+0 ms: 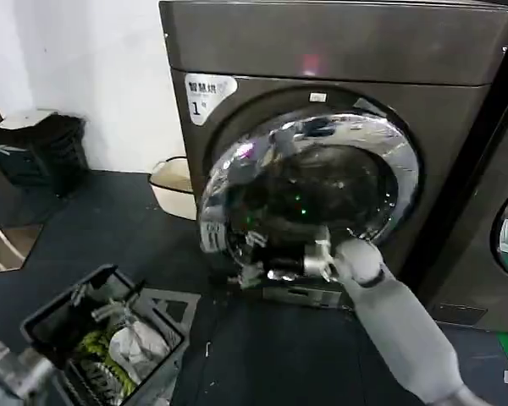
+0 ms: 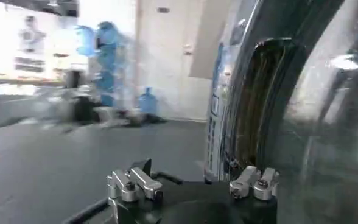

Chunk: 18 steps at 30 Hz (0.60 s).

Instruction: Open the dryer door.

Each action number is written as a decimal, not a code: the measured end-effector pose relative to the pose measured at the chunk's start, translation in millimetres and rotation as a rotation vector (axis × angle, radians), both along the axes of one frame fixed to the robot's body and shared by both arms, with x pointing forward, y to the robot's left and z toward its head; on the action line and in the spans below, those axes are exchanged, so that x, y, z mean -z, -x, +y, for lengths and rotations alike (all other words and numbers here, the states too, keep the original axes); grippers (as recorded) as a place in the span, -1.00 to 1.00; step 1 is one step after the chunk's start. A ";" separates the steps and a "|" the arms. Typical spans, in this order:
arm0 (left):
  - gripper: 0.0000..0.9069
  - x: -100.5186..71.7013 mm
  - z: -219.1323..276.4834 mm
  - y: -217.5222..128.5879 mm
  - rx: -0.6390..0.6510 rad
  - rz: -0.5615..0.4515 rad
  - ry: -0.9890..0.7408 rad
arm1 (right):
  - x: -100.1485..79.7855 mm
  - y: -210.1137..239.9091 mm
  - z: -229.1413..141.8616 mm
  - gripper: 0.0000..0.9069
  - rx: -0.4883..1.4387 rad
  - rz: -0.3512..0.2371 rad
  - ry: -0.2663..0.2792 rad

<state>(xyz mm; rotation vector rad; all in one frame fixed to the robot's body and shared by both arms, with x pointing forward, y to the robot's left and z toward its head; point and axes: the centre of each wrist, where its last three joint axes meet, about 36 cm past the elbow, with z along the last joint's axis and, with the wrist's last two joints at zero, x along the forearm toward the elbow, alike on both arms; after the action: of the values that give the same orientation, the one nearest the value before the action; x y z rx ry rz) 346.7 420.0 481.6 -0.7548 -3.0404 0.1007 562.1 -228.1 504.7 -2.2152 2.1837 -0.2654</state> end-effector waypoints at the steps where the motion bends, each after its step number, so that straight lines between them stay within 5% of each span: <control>1: 1.00 1.2 0.9 -7.2 0.021 -0.001 0.004 | 1.1 4.7 -4.4 1.00 -0.022 0.003 0.004; 6: 1.00 8.9 0.2 -43.7 0.114 -0.005 0.033 | 6.0 30.8 -33.3 1.00 -0.091 0.035 0.013; 14: 1.00 29.6 -18.3 -96.4 0.241 0.001 0.068 | 0.3 90.1 -96.7 1.00 -0.093 -0.044 -0.014; 18: 1.00 37.7 -46.9 -120.6 0.330 0.022 0.077 | 5.2 122.3 -140.5 1.00 0.000 -0.067 -0.078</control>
<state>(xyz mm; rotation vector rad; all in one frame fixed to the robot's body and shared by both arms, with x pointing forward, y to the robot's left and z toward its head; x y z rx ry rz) 467.3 373.1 443.9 -1.2379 -2.8568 0.2208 439.8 -368.6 499.4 -2.1339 2.1228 -0.2460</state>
